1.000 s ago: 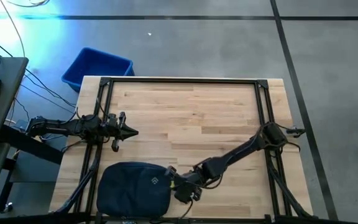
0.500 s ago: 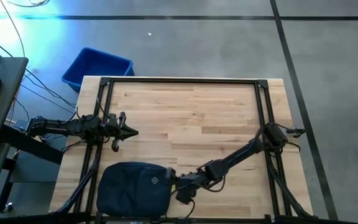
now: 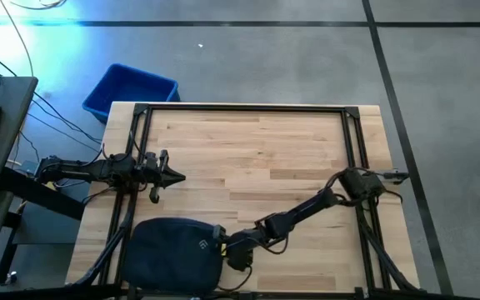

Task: Unpack backpack
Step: Open the blue backpack

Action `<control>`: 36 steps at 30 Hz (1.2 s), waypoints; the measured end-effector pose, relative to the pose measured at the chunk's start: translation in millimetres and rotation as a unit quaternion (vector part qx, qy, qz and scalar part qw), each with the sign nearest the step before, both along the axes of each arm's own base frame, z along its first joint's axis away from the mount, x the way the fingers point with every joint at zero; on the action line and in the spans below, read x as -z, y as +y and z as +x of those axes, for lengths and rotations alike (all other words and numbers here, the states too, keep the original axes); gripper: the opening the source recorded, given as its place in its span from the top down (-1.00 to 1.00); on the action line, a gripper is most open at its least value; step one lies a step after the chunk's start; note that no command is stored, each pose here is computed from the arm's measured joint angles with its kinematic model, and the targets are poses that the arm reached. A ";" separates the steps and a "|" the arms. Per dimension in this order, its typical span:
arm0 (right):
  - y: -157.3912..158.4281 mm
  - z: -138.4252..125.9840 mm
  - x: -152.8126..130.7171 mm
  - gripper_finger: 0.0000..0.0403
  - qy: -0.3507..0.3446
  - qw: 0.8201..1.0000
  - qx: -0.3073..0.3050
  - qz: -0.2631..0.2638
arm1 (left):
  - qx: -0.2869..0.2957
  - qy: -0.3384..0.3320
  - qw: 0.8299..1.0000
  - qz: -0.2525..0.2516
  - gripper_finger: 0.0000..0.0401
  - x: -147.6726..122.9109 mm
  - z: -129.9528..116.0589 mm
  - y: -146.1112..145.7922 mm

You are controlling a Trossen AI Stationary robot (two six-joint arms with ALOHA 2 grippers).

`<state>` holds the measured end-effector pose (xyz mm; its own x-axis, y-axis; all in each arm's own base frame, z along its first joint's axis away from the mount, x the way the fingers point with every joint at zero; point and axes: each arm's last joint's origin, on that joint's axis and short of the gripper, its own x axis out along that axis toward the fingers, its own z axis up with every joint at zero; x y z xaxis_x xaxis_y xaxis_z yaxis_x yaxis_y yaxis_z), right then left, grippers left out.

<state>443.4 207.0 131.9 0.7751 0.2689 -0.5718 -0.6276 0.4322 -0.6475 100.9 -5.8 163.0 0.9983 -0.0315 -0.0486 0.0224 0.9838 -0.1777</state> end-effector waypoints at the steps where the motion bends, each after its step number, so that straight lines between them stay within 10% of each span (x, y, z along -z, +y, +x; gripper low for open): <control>1: 0.0 1.1 0.4 0.41 0.003 1.000 0.015 0.013 | 0.000 0.000 1.000 0.000 0.99 0.0 0.0 0.0; 6: -0.6 5.9 -4.5 0.94 0.019 0.995 0.063 0.072 | -0.001 0.000 1.000 0.000 0.99 0.0 0.0 0.1; 24: -17.7 -54.7 -197.1 1.00 -0.119 0.953 0.252 0.118 | -0.006 -0.013 1.000 -0.011 0.99 -2.5 0.2 0.3; 32: -33.1 -98.2 -243.3 1.00 -0.158 0.914 0.355 0.114 | -0.121 -0.121 0.971 -0.169 0.99 -20.6 -2.0 7.8; 36: -38.8 -104.6 -245.8 1.00 -0.168 0.898 0.397 0.090 | -0.080 -0.125 0.963 -0.223 0.99 -22.0 -1.7 5.7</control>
